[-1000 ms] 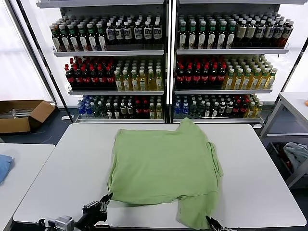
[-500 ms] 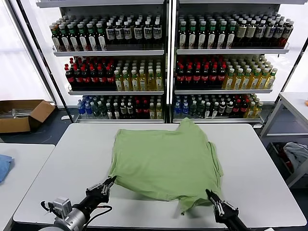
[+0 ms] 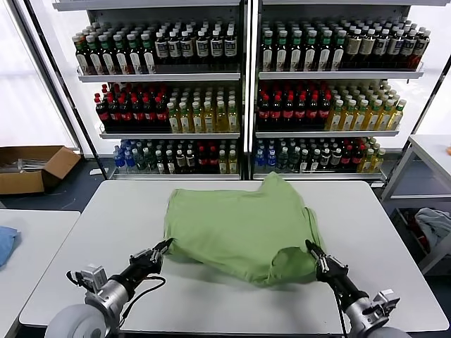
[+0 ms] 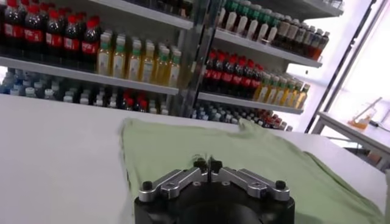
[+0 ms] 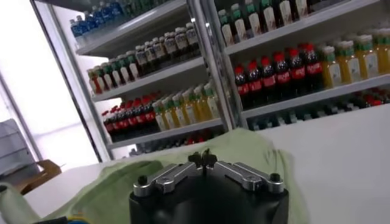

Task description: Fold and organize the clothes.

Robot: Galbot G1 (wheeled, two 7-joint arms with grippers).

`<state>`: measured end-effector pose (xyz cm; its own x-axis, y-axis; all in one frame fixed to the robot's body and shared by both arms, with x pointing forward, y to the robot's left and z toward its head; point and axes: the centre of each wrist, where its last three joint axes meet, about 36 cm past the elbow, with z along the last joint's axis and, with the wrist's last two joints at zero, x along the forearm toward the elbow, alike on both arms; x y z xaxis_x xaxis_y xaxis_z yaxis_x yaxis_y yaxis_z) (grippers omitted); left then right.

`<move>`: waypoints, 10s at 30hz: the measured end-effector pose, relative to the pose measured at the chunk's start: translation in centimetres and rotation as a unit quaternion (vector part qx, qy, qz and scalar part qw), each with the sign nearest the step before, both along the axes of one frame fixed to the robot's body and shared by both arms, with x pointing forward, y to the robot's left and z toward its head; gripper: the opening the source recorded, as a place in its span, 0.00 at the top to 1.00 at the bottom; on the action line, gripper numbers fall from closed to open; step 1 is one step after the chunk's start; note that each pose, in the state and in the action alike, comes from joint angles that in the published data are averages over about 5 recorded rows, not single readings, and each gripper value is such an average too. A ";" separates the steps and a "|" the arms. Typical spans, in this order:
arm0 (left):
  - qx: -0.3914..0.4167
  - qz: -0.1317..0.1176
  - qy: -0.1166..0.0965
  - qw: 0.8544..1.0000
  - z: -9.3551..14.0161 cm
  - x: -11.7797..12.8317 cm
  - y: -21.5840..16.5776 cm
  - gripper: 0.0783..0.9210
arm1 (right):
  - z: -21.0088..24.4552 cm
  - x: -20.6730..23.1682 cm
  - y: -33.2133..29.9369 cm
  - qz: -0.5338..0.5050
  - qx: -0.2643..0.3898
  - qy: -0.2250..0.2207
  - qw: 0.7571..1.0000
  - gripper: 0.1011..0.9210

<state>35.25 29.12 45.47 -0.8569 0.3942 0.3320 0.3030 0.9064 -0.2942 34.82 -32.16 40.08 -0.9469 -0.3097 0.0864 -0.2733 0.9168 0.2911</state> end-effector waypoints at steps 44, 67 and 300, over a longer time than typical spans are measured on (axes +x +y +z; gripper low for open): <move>-0.015 0.102 0.059 0.993 -5.2 4.2 0.0 0.13 | -1.4 4.9 -0.3 -0.054 -0.143 0.056 0.987 0.12; -0.006 0.115 0.088 0.989 -6.9 4.0 -0.3 0.64 | -2.9 -0.4 2.4 -0.028 -0.182 0.128 0.974 0.74; 0.076 0.151 0.073 0.983 -2.2 -7.2 2.1 0.15 | 5.1 -5.5 -1.0 -0.088 -0.116 -0.040 0.989 0.13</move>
<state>28.00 31.23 43.28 -0.8660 0.0656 0.4958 -0.0215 0.9856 -0.1679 29.29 -33.16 45.17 -0.9909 -0.1206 0.0590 -0.1177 0.9918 0.0508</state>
